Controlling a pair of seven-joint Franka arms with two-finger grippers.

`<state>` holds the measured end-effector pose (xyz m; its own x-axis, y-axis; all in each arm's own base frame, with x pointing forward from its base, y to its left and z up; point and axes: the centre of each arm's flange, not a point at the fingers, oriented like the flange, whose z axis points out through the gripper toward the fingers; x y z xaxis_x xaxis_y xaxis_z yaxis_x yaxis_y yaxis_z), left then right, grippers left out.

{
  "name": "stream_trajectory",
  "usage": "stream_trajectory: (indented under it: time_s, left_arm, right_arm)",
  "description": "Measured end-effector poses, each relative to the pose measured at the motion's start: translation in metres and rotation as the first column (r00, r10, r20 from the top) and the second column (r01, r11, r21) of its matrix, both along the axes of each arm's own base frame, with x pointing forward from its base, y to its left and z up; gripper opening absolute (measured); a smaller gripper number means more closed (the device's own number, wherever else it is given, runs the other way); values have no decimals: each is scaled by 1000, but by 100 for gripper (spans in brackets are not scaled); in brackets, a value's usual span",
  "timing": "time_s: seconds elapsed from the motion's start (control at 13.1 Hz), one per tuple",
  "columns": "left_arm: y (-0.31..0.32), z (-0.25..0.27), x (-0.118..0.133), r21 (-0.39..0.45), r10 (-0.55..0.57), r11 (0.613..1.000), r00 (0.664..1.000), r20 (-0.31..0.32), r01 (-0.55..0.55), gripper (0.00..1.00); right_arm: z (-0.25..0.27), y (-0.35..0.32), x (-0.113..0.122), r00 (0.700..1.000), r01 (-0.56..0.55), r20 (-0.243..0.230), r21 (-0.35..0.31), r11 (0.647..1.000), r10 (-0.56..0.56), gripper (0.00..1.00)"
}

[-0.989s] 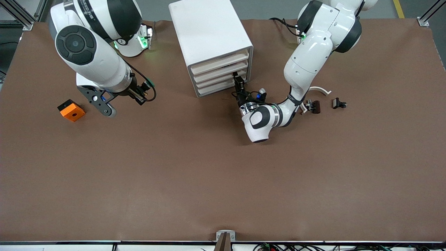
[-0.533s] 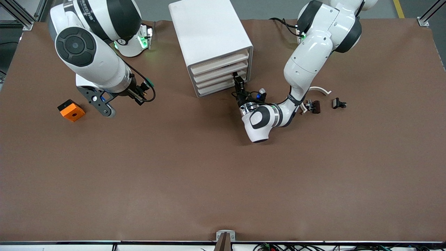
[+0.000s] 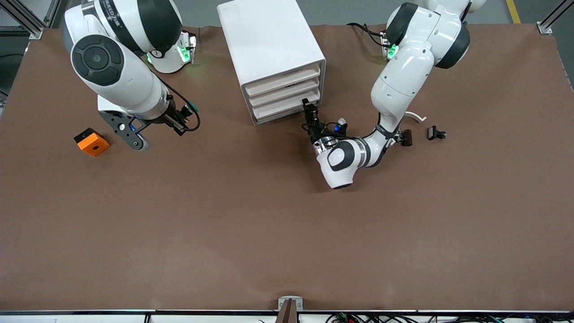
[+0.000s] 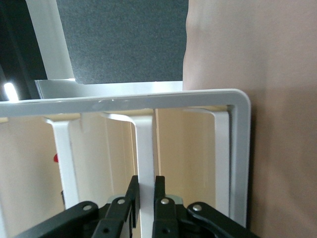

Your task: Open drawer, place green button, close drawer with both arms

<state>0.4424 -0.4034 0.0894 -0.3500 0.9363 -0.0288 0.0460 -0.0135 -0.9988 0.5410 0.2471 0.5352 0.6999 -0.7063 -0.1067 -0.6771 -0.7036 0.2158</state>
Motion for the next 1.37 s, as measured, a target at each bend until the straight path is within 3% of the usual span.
stream_trajectory:
  time_s: [1.37]
  left_arm:
    - [71, 18, 86, 25, 139, 989, 983, 116, -143, 15]
  right_arm:
    - [-1, 24, -8, 999, 35, 23, -8, 999, -35, 41]
